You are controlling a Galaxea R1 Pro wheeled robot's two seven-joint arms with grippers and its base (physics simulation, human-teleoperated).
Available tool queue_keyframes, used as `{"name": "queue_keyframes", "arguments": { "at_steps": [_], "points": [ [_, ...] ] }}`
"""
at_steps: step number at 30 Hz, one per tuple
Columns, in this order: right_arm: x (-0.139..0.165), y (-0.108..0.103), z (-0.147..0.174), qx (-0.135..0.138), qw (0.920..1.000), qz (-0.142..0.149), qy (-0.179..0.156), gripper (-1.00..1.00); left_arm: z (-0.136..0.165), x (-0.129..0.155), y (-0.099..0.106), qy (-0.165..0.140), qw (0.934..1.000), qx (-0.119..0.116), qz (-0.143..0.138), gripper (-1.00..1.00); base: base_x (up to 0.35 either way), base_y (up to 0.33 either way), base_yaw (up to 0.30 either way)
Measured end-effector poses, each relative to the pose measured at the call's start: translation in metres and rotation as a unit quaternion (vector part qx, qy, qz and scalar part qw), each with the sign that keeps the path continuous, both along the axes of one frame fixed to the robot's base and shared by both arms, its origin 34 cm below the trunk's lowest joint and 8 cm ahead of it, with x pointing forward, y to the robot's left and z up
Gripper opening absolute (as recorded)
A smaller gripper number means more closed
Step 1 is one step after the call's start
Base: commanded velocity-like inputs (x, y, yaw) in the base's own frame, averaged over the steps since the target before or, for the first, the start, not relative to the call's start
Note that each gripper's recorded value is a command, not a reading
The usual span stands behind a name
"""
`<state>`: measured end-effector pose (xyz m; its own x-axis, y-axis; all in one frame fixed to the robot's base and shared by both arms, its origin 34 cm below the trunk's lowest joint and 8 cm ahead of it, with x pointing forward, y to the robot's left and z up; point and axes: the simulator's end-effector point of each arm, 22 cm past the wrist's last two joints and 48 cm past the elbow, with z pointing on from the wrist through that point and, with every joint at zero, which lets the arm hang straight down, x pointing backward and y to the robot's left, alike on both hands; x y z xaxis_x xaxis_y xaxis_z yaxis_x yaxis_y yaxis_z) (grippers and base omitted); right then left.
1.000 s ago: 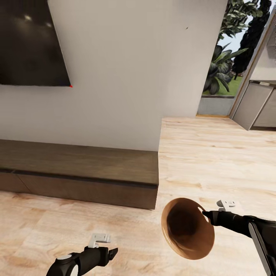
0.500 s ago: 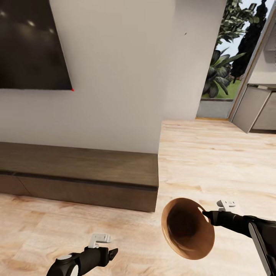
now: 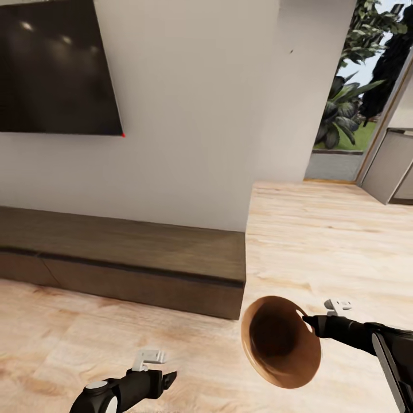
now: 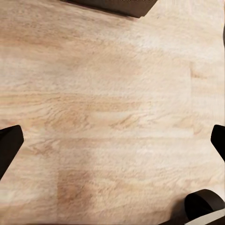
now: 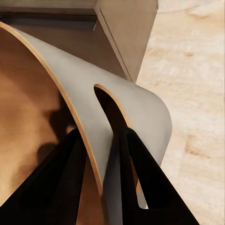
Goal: Put the three can of soda from the living room inside the tash can in the kitchen.
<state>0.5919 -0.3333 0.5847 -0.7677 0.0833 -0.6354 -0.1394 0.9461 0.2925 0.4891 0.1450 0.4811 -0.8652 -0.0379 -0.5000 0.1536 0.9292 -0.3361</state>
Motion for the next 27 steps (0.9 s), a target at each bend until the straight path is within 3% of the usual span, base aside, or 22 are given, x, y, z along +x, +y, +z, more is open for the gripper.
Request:
{"name": "queue_keyframes", "arguments": {
  "at_steps": [27],
  "points": [
    [-0.0003,-0.0031,-0.0003,-0.005,1.0,-0.001,0.001,-1.0,0.0001,0.0,-0.0003,0.0,1.0,0.0,0.0,1.0,0.0,0.0,0.273]
  ]
}}
